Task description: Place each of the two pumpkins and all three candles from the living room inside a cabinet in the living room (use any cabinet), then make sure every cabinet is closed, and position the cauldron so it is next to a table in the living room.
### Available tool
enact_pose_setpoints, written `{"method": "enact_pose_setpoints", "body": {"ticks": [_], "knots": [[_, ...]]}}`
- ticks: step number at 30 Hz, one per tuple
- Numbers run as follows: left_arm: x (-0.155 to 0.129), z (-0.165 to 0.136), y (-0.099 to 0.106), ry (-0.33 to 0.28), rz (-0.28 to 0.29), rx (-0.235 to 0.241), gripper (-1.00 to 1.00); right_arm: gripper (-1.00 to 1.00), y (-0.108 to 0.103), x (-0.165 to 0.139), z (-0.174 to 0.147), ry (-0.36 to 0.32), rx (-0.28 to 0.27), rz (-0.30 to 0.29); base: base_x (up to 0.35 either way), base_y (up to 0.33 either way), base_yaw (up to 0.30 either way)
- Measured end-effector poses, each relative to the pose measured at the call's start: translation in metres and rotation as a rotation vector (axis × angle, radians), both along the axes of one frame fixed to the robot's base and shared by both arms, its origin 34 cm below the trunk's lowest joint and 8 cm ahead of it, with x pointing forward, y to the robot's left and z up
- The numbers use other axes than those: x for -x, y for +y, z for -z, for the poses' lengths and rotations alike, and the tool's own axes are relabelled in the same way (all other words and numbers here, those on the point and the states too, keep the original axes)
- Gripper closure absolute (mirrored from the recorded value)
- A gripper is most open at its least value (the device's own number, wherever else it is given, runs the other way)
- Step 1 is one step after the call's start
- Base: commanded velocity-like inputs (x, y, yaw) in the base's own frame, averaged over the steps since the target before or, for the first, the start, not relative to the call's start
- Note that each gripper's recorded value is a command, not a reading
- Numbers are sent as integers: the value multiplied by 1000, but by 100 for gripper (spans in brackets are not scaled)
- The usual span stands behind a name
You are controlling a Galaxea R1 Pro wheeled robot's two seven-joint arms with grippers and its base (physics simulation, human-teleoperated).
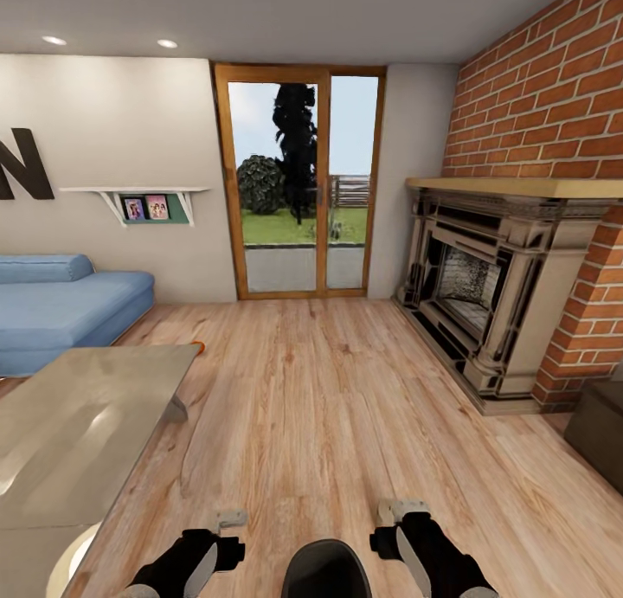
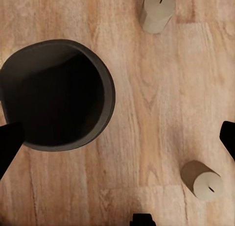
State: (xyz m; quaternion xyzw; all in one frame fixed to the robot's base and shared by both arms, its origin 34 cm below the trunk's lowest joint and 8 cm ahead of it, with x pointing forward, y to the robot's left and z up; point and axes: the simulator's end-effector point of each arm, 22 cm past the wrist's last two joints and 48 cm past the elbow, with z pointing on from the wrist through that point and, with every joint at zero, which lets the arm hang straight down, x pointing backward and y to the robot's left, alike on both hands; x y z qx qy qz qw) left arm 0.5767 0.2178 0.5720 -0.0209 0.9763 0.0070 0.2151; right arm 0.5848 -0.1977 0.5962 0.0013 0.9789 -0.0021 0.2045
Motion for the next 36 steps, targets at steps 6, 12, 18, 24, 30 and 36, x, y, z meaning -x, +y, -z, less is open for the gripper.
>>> {"method": "enact_pose_setpoints", "body": {"ticks": [6,12,18,24,30,36], "knots": [[-3,-2,0,-12,-2,5,-100,-100,0,-2,-1,-3,2,-1,51,0,0],[-7,-4,0,-29,-4,6,-100,-100,-4,-2,-1,-3,6,2,25,0,0],[-7,-4,0,-32,-2,5,-100,-100,-6,-2,-1,-3,8,3,151,0,0],[-12,-6,0,-54,-3,4,-100,-100,-5,-2,-1,-3,8,3,57,1,0],[-11,-6,0,-55,-3,3,-100,-100,-5,-2,-1,-3,7,3,152,29,0],[-12,-6,0,-58,-3,4,-100,-100,-5,-2,-1,-3,6,4,59,7,0]]}}
